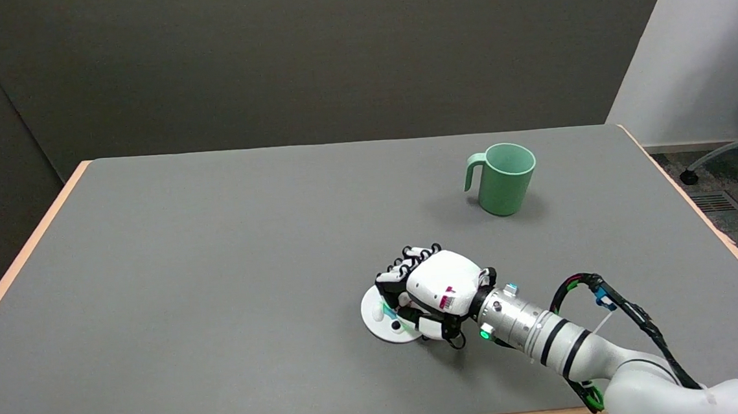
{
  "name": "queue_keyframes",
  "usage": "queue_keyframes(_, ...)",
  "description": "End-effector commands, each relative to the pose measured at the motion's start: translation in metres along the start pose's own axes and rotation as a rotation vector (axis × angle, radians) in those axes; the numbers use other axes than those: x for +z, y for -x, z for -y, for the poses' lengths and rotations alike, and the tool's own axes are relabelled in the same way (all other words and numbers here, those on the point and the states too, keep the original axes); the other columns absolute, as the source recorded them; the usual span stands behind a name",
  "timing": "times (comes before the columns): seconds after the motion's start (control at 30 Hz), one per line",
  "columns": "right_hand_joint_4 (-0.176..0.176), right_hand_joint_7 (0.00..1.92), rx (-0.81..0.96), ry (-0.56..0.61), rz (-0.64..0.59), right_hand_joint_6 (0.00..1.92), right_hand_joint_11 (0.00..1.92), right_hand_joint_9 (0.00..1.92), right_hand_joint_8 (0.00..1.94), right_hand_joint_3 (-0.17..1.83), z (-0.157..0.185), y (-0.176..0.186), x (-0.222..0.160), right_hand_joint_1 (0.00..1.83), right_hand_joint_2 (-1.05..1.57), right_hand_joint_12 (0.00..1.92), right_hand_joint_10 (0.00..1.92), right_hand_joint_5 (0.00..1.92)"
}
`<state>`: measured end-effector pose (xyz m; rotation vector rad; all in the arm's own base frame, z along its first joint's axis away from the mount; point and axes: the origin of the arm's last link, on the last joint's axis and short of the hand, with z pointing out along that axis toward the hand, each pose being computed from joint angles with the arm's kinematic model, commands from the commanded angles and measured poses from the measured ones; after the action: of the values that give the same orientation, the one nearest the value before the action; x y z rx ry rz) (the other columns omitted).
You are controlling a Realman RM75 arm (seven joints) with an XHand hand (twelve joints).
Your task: Pick up the white cup lid.
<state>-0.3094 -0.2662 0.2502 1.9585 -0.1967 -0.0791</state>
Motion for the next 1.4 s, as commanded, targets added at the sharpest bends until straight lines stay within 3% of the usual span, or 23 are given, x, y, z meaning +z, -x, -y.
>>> queue_keyframes(0.03, -0.006, 0.85, -0.103, -0.052, -0.089, 1.48, 0.36, 0.79, 1.15, 0.12, 0.001, -0.045, -0.002, 1.16, 1.17, 1.28, 0.62, 0.69)
queue_keyframes(0.7, -0.015, 0.93, -0.213, -0.066, -0.113, 1.41, 0.38, 0.84, 1.02, 0.13, -0.011, -0.077, -0.003, 1.18, 1.13, 1.31, 0.61, 0.74)
queue_keyframes(1.2, -0.023, 0.97, -0.312, 0.009, -0.155, 1.38, 0.39, 0.87, 0.97, 0.12, -0.035, -0.094, 0.000, 1.19, 1.12, 1.30, 0.58, 0.76)
queue_keyframes(1.23, -0.018, 0.97, -0.321, 0.015, -0.157, 1.38, 0.39, 0.87, 0.94, 0.12, -0.037, -0.095, 0.000, 1.19, 1.12, 1.30, 0.57, 0.76)
queue_keyframes(1.27, 0.175, 0.95, -0.325, 0.019, -0.158, 1.33, 0.44, 0.86, 0.43, 0.19, -0.038, -0.095, 0.000, 0.92, 1.14, 1.22, 0.58, 0.75)
queue_keyframes(1.4, 0.176, 0.96, -0.340, 0.036, -0.159, 1.32, 0.44, 0.87, 0.42, 0.19, -0.044, -0.098, 0.001, 0.92, 1.14, 1.22, 0.57, 0.76)
